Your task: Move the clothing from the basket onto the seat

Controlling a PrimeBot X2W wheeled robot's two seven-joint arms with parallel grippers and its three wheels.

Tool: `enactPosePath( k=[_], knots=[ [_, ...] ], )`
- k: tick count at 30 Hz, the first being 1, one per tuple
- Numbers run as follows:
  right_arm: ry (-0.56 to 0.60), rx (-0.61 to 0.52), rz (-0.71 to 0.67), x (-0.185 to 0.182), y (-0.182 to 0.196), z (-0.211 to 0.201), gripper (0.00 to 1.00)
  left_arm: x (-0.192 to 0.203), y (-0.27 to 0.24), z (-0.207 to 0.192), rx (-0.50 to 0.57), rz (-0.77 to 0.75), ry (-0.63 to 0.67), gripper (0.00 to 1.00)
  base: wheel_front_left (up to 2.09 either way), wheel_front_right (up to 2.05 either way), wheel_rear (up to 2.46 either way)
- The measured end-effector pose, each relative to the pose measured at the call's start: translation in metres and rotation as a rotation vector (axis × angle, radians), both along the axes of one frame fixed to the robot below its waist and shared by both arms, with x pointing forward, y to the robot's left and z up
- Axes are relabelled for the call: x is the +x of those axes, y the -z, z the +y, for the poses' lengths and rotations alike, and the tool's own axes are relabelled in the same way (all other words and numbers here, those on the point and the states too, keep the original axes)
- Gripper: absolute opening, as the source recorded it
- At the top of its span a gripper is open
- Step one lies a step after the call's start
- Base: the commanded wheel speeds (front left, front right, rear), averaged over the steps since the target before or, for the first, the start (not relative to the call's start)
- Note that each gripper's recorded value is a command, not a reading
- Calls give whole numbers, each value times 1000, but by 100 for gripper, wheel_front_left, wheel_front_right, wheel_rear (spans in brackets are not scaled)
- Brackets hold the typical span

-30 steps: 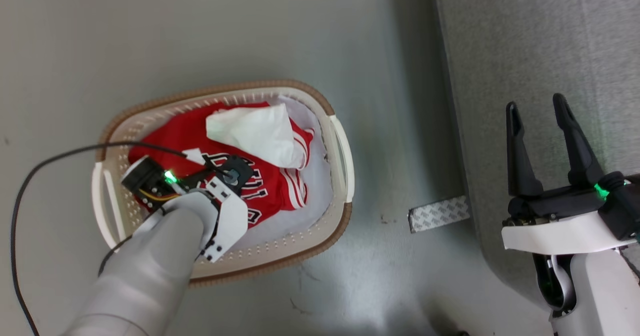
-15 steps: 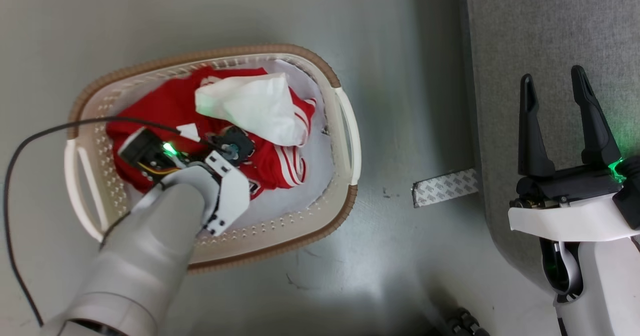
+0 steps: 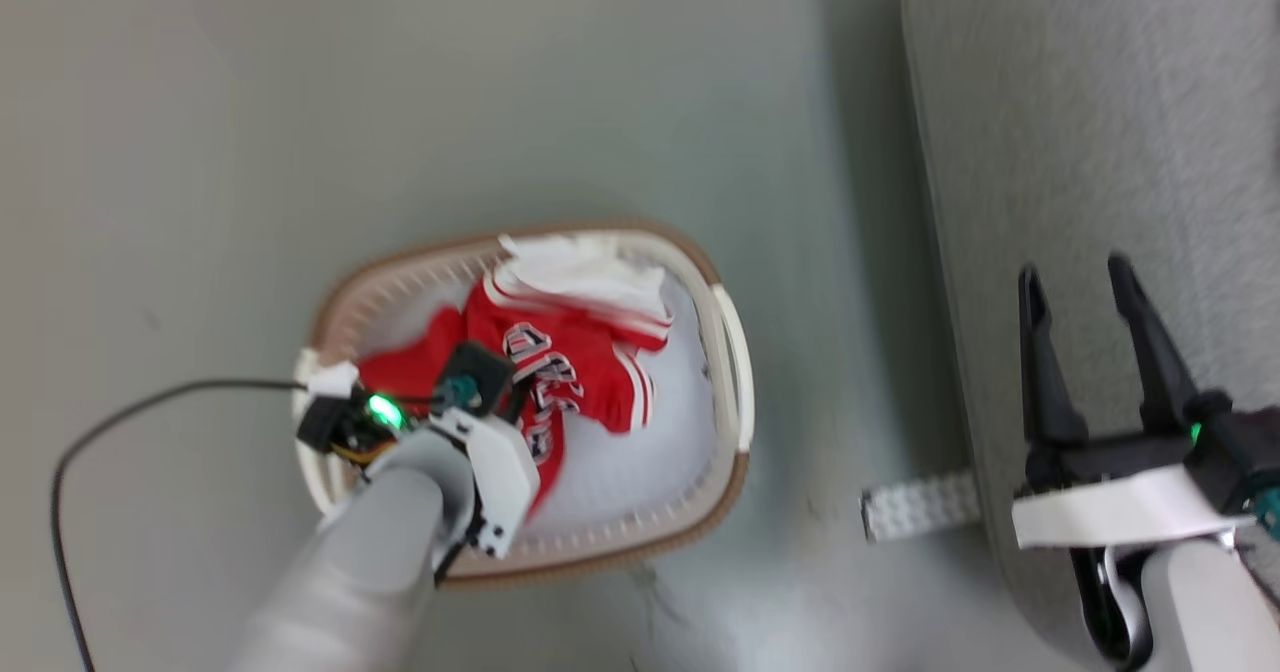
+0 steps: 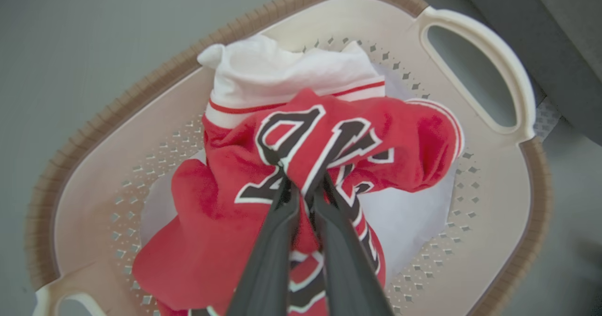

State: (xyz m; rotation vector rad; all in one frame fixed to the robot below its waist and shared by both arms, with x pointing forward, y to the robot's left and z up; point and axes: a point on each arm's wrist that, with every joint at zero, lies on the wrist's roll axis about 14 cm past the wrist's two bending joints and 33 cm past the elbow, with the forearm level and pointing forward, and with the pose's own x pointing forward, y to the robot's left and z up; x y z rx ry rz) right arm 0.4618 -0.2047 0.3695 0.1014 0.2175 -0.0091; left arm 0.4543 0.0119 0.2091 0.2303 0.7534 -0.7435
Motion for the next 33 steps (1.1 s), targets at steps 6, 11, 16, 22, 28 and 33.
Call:
enactPosePath(
  k=[6, 11, 16, 22, 28, 33],
  knots=[
    [8, 23, -31, -29, -29, 4, 100, 4, -72, 7, -74, -127, -86, 0, 0, 0, 0],
    [-18, 51, -79, -50, -55, 17, 100, 2, -139, 3, -170, -262, -124, 0, 0, 0, 0],
    [-59, 72, -130, -68, -77, 33, 100, 0, -206, 1, -252, -408, -148, 0, 0, 0, 0],
    [-131, 113, -167, -93, -94, 61, 100, -13, -277, 2, -342, -558, -159, 0, 0, 0, 0],
    [-194, 128, -207, -106, -108, 81, 100, -22, -339, 5, -399, -694, -170, 0, 0, 0, 0],
    [-264, 159, -250, -116, -123, 106, 100, -35, -380, 8, -427, -777, -172, 0, 0, 0, 0]
  ],
)
